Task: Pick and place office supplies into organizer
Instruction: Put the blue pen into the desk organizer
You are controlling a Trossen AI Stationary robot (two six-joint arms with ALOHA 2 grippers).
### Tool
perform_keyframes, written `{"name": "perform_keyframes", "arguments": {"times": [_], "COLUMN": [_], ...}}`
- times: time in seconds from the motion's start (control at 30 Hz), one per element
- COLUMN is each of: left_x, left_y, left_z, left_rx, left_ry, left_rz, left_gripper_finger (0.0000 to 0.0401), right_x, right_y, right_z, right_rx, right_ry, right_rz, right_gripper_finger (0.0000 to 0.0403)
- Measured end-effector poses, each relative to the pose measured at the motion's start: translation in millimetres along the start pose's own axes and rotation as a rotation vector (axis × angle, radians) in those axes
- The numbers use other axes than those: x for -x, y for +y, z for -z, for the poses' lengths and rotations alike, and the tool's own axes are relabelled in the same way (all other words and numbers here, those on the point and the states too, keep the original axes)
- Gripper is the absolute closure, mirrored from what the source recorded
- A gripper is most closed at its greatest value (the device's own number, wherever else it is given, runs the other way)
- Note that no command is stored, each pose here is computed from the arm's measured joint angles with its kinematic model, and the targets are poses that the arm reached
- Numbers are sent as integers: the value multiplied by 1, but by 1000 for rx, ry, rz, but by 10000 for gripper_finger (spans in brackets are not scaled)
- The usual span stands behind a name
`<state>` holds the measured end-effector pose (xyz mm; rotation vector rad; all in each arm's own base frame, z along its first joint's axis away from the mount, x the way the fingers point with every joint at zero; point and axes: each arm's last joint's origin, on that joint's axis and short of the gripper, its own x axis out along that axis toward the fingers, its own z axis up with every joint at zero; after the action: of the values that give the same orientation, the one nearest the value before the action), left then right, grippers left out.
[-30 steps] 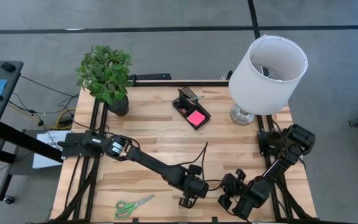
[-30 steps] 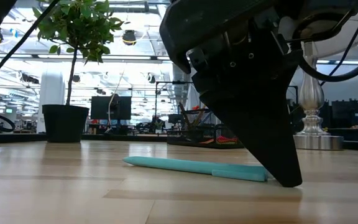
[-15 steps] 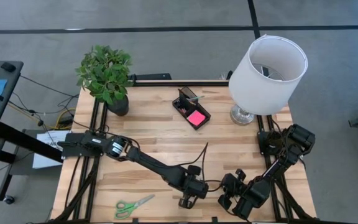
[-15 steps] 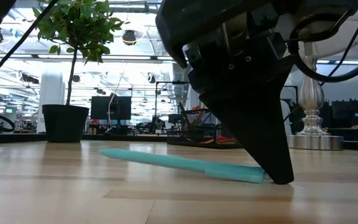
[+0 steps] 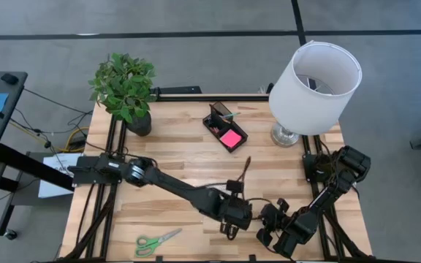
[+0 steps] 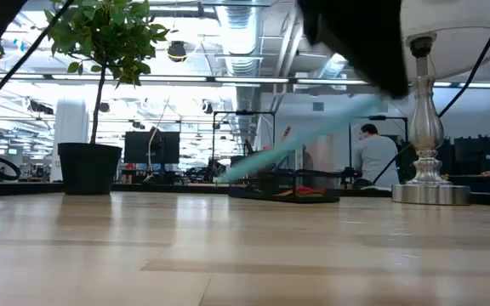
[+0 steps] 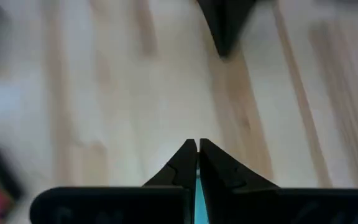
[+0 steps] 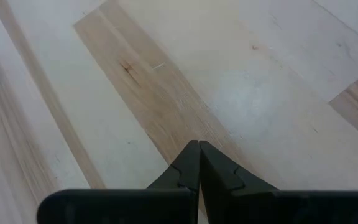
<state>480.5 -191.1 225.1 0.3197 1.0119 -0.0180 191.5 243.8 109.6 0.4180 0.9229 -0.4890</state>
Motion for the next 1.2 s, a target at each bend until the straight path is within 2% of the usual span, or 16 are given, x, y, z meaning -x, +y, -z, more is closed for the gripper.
{"name": "perform_keyframes", "arguments": {"times": [0.07,0.13,0.23,0.3,0.4,0.5,0.67,0.83,0.93,1.07,1.2], "left_x": [22,49,92,116,145,153,122,82,61,35,25], "left_y": [15,37,78,107,154,205,278,326,342,350,359], "left_z": [-6,-13,-18,-22,-26,-23,2,31,50,72,85], "left_rx": [-23,13,47,77,100,107,133,132,143,158,170], "left_ry": [-67,-126,-200,-276,-416,-507,-508,-550,-568,-500,-528], "left_rz": [-51,-111,-250,-298,-283,-249,-182,-206,-168,-222,-250], "left_gripper_finger": [400,401,401,401,401,401,401,401,401,401,401], "right_x": [0,1,2,3,3,3,6,11,14,18,22], "right_y": [0,0,0,1,1,0,0,0,0,2,4], "right_z": [0,2,3,4,5,5,10,17,22,27,31], "right_rx": [1,5,9,11,14,18,59,46,16,11,23], "right_ry": [1,1,2,-1,1,2,3,0,-11,-35,-89], "right_rz": [-1,-4,-8,-13,-14,-10,-15,-29,-44,-77,-114], "right_gripper_finger": [403,403,403,403,403,403,403,403,403,403,403]}}
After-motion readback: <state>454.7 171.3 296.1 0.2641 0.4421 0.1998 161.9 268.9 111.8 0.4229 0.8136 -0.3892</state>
